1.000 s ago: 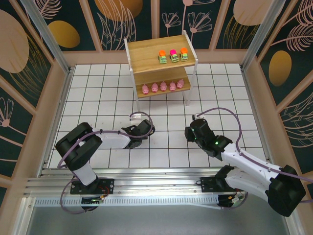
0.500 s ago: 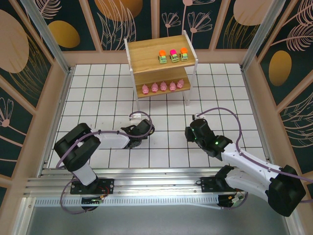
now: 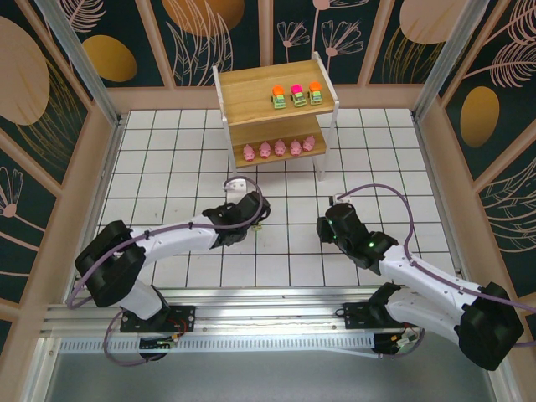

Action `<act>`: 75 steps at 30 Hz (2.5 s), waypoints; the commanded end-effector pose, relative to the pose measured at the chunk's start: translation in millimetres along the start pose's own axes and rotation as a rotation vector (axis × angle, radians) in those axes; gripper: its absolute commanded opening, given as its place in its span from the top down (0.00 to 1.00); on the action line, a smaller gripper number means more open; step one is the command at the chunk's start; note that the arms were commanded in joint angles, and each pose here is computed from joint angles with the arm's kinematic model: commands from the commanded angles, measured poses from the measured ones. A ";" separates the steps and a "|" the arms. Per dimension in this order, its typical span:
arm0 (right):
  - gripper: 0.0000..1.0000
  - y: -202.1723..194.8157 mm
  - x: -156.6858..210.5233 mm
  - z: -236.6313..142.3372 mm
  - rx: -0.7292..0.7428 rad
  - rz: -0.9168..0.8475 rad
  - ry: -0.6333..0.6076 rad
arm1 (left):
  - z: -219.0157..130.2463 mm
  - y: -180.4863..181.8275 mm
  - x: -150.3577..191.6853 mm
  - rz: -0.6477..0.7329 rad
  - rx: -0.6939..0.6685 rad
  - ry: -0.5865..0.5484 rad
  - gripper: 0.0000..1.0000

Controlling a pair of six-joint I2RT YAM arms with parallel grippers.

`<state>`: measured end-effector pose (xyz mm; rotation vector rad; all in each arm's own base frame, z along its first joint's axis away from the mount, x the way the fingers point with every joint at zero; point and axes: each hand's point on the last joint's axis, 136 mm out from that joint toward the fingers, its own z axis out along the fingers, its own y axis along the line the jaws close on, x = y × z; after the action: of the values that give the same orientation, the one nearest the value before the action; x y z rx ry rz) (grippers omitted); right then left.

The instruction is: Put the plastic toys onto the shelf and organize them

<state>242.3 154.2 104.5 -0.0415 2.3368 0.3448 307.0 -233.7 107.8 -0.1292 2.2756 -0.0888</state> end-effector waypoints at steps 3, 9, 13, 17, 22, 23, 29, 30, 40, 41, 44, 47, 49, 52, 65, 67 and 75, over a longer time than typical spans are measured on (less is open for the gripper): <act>0.74 -2.3 -4.2 -1.9 0.002 0.024 -0.023 | -31.0 -16.9 -38.3 0.024 0.002 -0.074 0.69; 0.74 -2.0 -4.6 -3.0 -0.003 0.025 -0.026 | -57.0 -39.4 -76.7 0.016 0.049 -0.122 0.69; 0.74 -1.4 -4.8 -3.6 -0.008 0.027 -0.028 | -74.1 -49.8 -102.6 0.019 0.067 -0.161 0.69; 0.74 0.1 -4.5 -3.4 -0.016 0.026 -0.025 | -89.7 -59.0 -126.4 0.020 0.090 -0.192 0.69; 0.74 3.9 -1.6 -2.0 -0.036 0.018 -0.010 | -108.4 -70.2 -153.9 0.020 0.118 -0.224 0.69; 0.74 4.5 -1.3 -1.5 -0.038 0.017 -0.007 | -111.1 -71.9 -157.8 0.026 0.122 -0.228 0.69; 0.74 5.4 0.7 0.7 -0.039 0.013 0.005 | -131.4 -84.6 -189.4 0.028 0.148 -0.266 0.69; 0.74 5.1 0.8 0.8 -0.038 0.012 0.005 | -134.5 -87.4 -195.4 0.029 0.150 -0.274 0.68; 0.74 5.8 2.5 1.5 -0.035 0.006 0.011 | -145.9 -105.7 -238.7 0.060 0.102 -0.340 0.66; 0.74 5.2 2.6 1.5 -0.033 0.007 0.011 | -145.2 -106.8 -242.1 0.062 0.096 -0.345 0.65; 0.74 5.8 2.7 1.5 -0.033 0.005 0.012 | -142.5 -106.6 -254.4 0.053 0.094 -0.351 0.65; 0.74 5.8 2.7 1.6 -0.032 0.004 0.011 | -135.8 -100.7 -265.8 0.032 0.096 -0.350 0.65; 0.74 5.8 3.2 2.0 -0.031 0.002 0.013 | -130.1 -95.5 -271.9 0.022 0.094 -0.349 0.65; 0.74 5.9 3.9 2.8 -0.028 0.001 0.017 | -122.0 -91.7 -279.0 0.021 0.094 -0.350 0.65; 0.74 5.1 5.7 5.4 -0.018 -0.003 0.028 | -86.1 -91.3 -298.7 0.031 0.062 -0.350 0.65; 0.74 5.4 5.8 5.6 -0.020 -0.003 0.029 | -83.0 -90.8 -300.5 0.029 0.055 -0.357 0.65; 0.74 6.3 6.7 6.1 -0.023 -0.006 0.033 | -77.8 -85.9 -311.0 0.023 0.024 -0.389 0.65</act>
<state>239.9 159.9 96.5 -0.0649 2.3708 0.3627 446.2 -282.5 386.6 -0.0780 1.9376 -0.0806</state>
